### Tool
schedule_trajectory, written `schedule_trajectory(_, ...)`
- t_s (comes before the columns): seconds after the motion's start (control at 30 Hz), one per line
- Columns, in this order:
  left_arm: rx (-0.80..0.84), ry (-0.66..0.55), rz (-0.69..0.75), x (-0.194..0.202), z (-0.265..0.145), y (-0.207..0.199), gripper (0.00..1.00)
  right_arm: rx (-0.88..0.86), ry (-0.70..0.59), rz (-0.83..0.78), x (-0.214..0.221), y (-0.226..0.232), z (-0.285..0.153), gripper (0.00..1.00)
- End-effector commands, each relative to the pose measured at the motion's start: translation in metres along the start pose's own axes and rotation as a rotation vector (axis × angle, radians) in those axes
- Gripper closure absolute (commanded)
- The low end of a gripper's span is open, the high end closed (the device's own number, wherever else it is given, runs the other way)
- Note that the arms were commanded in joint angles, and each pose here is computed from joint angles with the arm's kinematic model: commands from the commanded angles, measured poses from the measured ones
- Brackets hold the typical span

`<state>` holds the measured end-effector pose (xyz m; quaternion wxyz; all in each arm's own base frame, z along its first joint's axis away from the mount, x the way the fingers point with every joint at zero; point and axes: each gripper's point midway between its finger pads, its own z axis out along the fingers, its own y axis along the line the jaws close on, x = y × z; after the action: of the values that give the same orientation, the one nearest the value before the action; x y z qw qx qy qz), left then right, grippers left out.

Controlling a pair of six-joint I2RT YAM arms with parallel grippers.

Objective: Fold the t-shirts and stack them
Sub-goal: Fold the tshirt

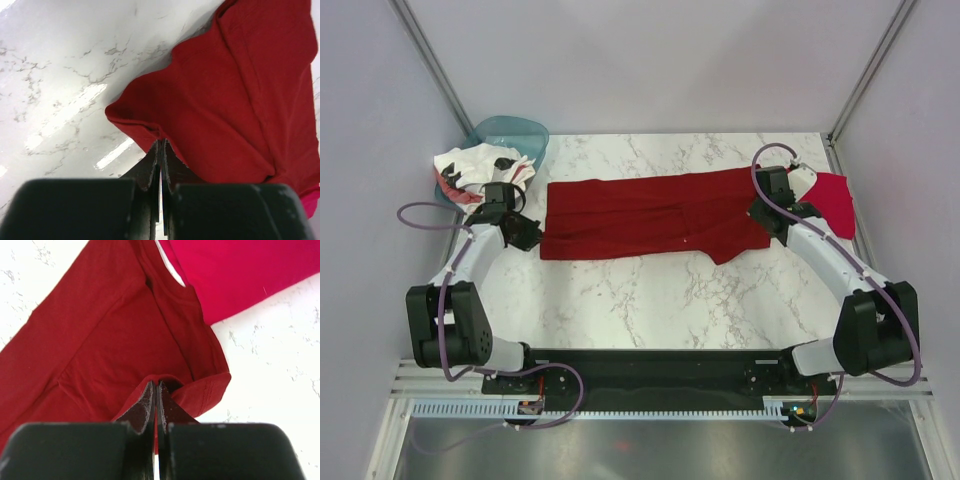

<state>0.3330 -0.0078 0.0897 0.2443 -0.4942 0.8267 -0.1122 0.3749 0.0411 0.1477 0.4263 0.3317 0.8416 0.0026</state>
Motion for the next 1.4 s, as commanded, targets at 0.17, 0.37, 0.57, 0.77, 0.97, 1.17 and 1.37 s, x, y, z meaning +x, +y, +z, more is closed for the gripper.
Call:
schedule_trajectory(0.17, -0.003, -0.015, -0.075, -0.018, 0.008, -0.025, 0.98, -0.01, -0.003, 0.048, -0.022, 0.022, 0.018, 0.99)
schedule_trajectory(0.37, -0.011, 0.023, -0.097, -0.018, 0.022, -0.035, 0.98, 0.001, 0.02, 0.059, -0.023, 0.03, 0.035, 1.0)
schedule_trajectory(0.57, 0.004, 0.009, -0.117, -0.027, 0.023, -0.048, 0.98, 0.001, 0.022, 0.082, -0.03, 0.034, 0.043, 1.0)
schedule_trajectory(0.77, 0.014, 0.008, -0.127, -0.033, 0.025, -0.059, 0.98, -0.02, 0.017, 0.111, -0.041, 0.045, 0.046, 1.0)
schedule_trajectory(0.97, 0.003, 0.01, -0.135, -0.039, 0.034, -0.064, 0.98, -0.021, 0.02, 0.132, -0.046, 0.049, 0.055, 0.97)
schedule_trajectory(1.17, 0.003, 0.004, -0.116, -0.048, 0.045, -0.074, 0.57, -0.032, 0.035, 0.126, -0.04, 0.054, 0.069, 0.24)
schedule_trajectory(1.37, 0.035, -0.036, -0.087, -0.046, 0.025, -0.071, 0.41, -0.059, 0.006, 0.109, -0.033, 0.035, 0.05, 0.14)
